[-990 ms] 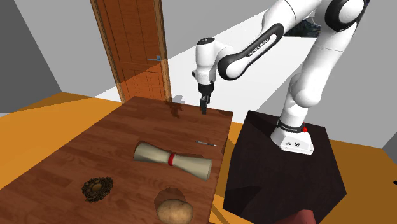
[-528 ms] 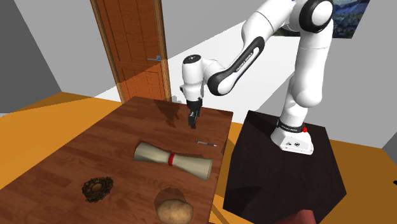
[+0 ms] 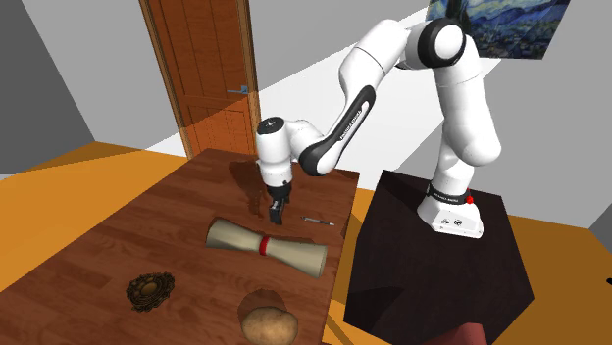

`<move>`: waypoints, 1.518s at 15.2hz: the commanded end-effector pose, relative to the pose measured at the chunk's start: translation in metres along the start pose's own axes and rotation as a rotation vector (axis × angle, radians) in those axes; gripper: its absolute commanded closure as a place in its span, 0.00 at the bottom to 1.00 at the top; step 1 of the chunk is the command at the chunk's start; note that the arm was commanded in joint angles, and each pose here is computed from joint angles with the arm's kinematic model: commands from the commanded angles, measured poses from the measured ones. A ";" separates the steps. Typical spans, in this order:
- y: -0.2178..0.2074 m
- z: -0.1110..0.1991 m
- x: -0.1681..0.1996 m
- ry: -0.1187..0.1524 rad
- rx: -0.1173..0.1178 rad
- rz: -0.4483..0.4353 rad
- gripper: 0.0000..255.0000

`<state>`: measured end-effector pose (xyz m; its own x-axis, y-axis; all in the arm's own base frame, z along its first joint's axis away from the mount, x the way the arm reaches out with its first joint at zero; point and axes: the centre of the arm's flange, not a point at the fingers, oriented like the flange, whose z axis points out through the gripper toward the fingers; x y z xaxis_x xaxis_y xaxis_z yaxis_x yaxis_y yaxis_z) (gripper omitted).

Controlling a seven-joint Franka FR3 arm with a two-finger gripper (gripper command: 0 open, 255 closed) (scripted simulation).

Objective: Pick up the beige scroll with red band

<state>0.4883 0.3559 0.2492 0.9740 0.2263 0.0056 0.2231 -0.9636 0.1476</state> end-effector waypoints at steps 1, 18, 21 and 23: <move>-0.020 0.018 0.011 0.002 -0.003 -0.005 0.00; -0.077 0.097 0.041 0.005 -0.010 -0.021 1.00; -0.077 0.097 0.040 0.005 -0.010 -0.021 1.00; -0.077 0.097 0.040 0.005 -0.010 -0.021 1.00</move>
<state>0.5143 0.4257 0.1429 0.9689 0.2474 0.0074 0.2432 -0.9570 0.1580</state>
